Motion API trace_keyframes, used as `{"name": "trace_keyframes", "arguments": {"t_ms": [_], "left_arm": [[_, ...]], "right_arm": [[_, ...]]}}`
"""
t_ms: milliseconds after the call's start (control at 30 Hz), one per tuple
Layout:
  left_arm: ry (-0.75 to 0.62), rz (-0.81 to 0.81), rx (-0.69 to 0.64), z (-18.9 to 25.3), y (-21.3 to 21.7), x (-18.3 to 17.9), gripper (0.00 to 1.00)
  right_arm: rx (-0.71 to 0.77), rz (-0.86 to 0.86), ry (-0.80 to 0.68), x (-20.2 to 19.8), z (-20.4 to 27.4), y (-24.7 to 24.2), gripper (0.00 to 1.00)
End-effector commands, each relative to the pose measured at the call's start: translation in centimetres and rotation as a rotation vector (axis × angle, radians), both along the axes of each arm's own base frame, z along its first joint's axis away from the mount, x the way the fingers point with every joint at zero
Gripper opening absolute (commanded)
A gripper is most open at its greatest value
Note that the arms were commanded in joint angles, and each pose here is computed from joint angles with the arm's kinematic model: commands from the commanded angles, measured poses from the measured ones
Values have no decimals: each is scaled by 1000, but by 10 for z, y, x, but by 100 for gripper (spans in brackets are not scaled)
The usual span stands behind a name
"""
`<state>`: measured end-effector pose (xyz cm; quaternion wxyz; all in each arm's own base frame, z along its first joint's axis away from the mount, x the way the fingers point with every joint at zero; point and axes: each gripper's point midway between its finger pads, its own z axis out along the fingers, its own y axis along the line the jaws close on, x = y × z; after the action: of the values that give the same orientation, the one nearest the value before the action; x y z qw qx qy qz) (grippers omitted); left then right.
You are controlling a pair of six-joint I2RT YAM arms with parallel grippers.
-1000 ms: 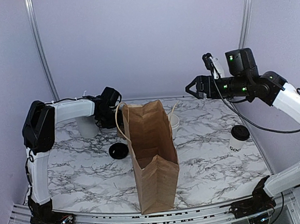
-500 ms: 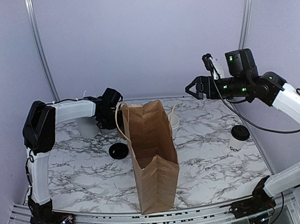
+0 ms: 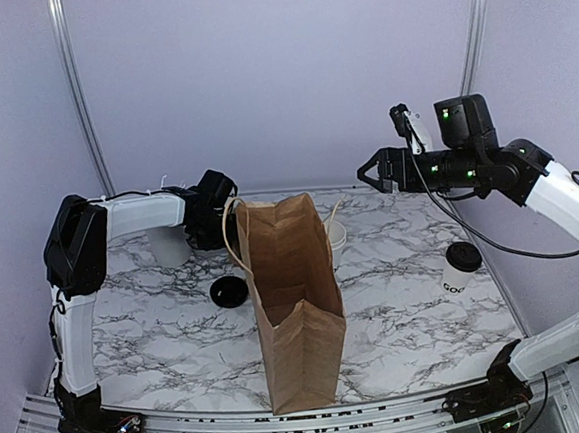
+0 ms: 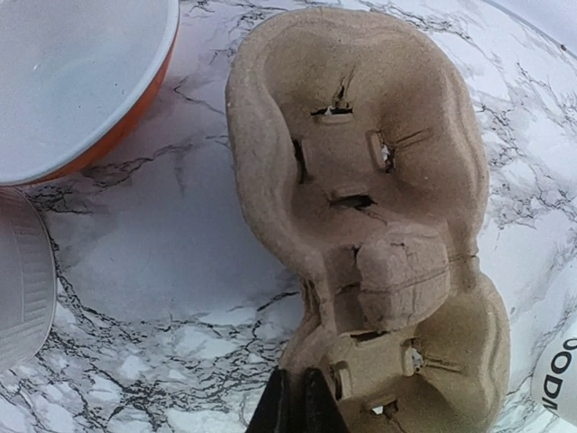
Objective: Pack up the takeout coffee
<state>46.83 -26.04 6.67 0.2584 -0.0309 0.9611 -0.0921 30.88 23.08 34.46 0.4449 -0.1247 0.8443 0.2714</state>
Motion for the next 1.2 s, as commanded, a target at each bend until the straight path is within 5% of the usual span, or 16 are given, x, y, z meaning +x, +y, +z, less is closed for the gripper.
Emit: {"name": "trace_keyframes", "arguments": {"t_ms": [0,767,1167], "left_arm": [[1,-20,25,-2,-1,1,0],[-66,-148,-25,39,-15,9,0],[-52,-196,-155,50,-15,11,0]], "right_arm": [[27,0,-49,0,17,-3,88],[31,-4,-48,1,19,-3,88],[30,-2,-47,3,20,-1,88]]}}
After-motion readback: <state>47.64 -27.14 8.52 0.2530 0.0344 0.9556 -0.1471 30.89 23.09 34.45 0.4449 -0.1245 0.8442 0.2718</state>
